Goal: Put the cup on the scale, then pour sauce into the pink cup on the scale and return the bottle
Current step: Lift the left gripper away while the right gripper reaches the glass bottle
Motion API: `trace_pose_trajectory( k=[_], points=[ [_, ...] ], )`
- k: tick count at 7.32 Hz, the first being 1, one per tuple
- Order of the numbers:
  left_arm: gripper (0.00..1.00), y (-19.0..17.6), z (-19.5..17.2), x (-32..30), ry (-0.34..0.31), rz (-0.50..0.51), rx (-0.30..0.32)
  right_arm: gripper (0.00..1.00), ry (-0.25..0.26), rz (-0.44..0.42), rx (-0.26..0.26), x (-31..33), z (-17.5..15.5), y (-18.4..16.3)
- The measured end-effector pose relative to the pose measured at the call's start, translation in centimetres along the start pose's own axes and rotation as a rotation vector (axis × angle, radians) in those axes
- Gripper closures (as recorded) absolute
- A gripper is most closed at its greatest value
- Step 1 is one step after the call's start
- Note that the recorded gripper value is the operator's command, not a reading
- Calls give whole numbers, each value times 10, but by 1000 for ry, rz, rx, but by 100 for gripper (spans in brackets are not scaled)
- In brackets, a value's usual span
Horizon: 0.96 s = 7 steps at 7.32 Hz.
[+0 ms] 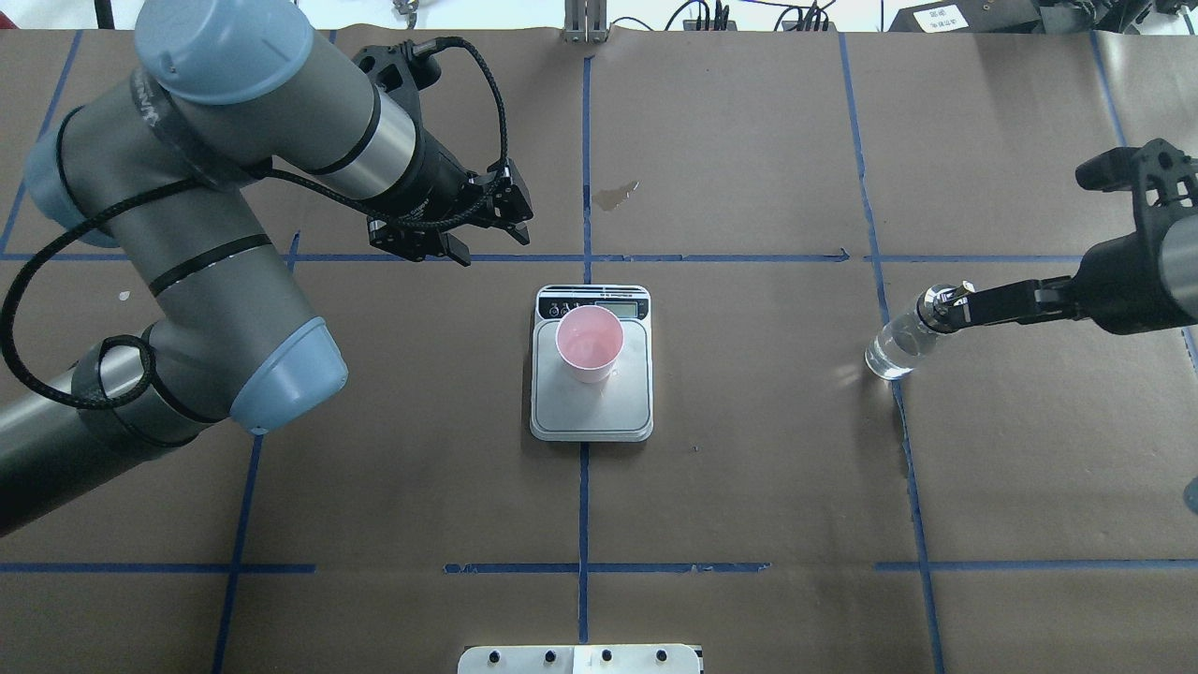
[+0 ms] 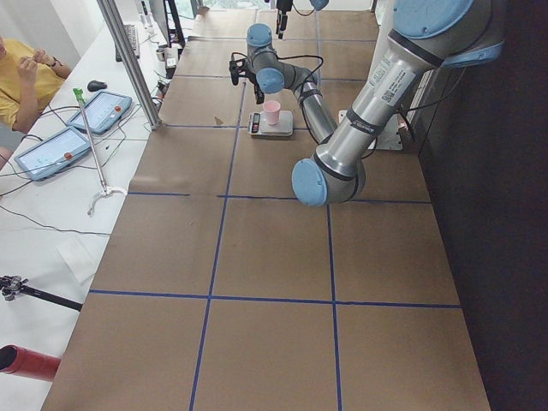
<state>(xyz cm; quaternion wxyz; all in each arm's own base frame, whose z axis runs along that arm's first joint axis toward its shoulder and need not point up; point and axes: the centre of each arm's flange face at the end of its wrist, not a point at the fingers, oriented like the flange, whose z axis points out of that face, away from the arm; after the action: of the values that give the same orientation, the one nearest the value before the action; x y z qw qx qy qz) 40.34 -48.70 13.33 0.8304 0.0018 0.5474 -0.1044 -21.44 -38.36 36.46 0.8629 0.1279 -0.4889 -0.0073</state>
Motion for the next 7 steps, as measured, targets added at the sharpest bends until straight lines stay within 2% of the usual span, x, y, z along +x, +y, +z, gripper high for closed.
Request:
trace_pose_trajectory(
  k=[2, 3, 4, 5, 6, 7],
  points=[
    [32, -13, -7, -4, 5, 14, 23, 0, 63, -6, 35, -22, 37, 32],
    [32, -23, -9, -8, 2, 53, 35, 0, 107, 2, 78, -32, 56, 48],
    [32, -34, -7, -14, -9, 97, 44, 4, 147, 23, 144, -42, 73, 63],
    [32, -45, -8, -23, -13, 117, 57, 4, 184, 40, 233, -52, 88, 77],
    [32, -52, -9, -30, -11, 126, 67, 4, 225, 33, 361, -64, 105, 94],
    [32, -55, -10, -34, -10, 129, 72, 4, 246, 17, 453, -71, 116, 105]
  ],
)
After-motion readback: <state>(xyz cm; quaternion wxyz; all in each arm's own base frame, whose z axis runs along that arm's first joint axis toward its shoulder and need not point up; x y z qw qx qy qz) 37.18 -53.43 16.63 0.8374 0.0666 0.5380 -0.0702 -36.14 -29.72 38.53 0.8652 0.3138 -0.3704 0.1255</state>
